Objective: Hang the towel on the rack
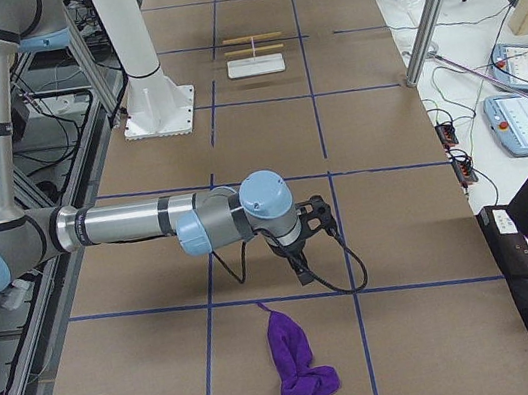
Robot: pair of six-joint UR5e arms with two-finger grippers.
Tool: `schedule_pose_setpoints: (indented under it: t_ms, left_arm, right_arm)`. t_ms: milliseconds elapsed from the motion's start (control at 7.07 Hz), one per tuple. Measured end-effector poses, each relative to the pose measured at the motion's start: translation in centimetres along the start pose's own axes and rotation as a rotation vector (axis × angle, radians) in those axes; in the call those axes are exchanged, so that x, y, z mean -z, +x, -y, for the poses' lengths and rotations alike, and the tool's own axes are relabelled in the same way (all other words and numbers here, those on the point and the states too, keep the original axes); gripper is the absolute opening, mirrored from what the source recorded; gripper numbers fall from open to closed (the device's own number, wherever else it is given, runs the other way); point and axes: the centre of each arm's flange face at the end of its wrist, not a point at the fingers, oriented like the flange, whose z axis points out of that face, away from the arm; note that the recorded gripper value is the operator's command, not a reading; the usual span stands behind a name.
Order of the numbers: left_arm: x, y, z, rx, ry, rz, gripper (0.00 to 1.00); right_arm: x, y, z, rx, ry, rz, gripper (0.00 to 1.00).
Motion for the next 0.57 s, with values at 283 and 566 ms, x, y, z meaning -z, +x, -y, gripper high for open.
schedule_pose_setpoints:
  t_ms: [283,566]
  left_arm:
    - [-0.5,-0.5,-0.6,-0.032,0.032,0.008,1.0]
    - [-0.5,-0.4,-0.4,-0.041,0.039,0.009,1.0]
  right_arm:
    - [-3.7,2.5,-2.9,0.113,0.033,0.001,1.0]
    - [-8.5,1.4,-3.6,0.199,0.001,0.037,1.0]
